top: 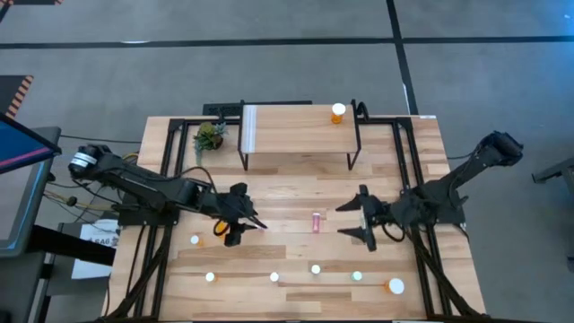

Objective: Pick and place medicine bottles onto shelf by color
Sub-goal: Put the top left pink pill bottle on the shelf

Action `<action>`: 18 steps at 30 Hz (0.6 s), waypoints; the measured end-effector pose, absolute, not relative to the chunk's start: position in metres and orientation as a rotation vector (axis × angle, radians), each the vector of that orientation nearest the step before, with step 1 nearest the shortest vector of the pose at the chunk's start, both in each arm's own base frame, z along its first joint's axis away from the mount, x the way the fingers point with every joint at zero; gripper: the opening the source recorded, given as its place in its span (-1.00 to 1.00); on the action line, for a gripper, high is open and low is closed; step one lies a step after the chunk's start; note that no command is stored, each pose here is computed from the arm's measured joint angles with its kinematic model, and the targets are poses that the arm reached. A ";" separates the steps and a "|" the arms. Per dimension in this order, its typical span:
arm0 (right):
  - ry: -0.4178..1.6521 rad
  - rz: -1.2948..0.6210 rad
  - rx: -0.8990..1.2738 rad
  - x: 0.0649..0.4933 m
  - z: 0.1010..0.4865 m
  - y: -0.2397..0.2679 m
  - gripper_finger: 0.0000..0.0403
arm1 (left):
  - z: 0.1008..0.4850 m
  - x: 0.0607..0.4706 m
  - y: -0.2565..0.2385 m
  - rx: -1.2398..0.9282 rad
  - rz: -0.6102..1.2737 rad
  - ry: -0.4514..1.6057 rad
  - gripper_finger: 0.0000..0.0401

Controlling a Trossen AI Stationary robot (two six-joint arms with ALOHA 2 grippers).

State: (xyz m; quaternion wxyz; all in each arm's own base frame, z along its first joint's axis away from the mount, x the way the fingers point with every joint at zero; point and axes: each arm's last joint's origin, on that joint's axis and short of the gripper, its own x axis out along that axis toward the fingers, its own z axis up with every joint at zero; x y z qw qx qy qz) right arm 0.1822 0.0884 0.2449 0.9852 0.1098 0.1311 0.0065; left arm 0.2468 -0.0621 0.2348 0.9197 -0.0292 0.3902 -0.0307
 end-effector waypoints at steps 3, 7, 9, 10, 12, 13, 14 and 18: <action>0.210 -0.004 0.217 0.181 0.243 0.078 0.64 | 0.225 0.252 -0.063 -0.033 -0.047 0.836 -0.01; 0.193 0.014 0.161 0.182 0.241 0.076 0.64 | 0.214 0.258 -0.064 -0.012 -0.037 0.878 -0.01; 0.190 0.015 0.150 0.182 0.241 0.076 0.64 | 0.208 0.260 -0.065 -0.008 -0.050 0.899 -0.01; 0.191 0.014 0.150 0.182 0.241 0.076 0.64 | 0.206 0.261 -0.066 -0.007 -0.053 0.908 -0.01; 0.189 0.007 0.151 0.183 0.241 0.075 0.64 | 0.200 0.263 -0.066 0.000 -0.048 0.931 -0.01; 0.189 0.005 0.151 0.183 0.241 0.075 0.64 | 0.197 0.265 -0.066 0.003 -0.046 0.944 -0.01; 0.192 0.003 0.149 0.184 0.240 0.075 0.64 | 0.194 0.265 -0.067 0.007 -0.044 0.961 -0.01; 0.196 0.003 0.148 0.184 0.239 0.075 0.64 | 0.185 0.268 -0.067 0.014 -0.039 0.992 -0.01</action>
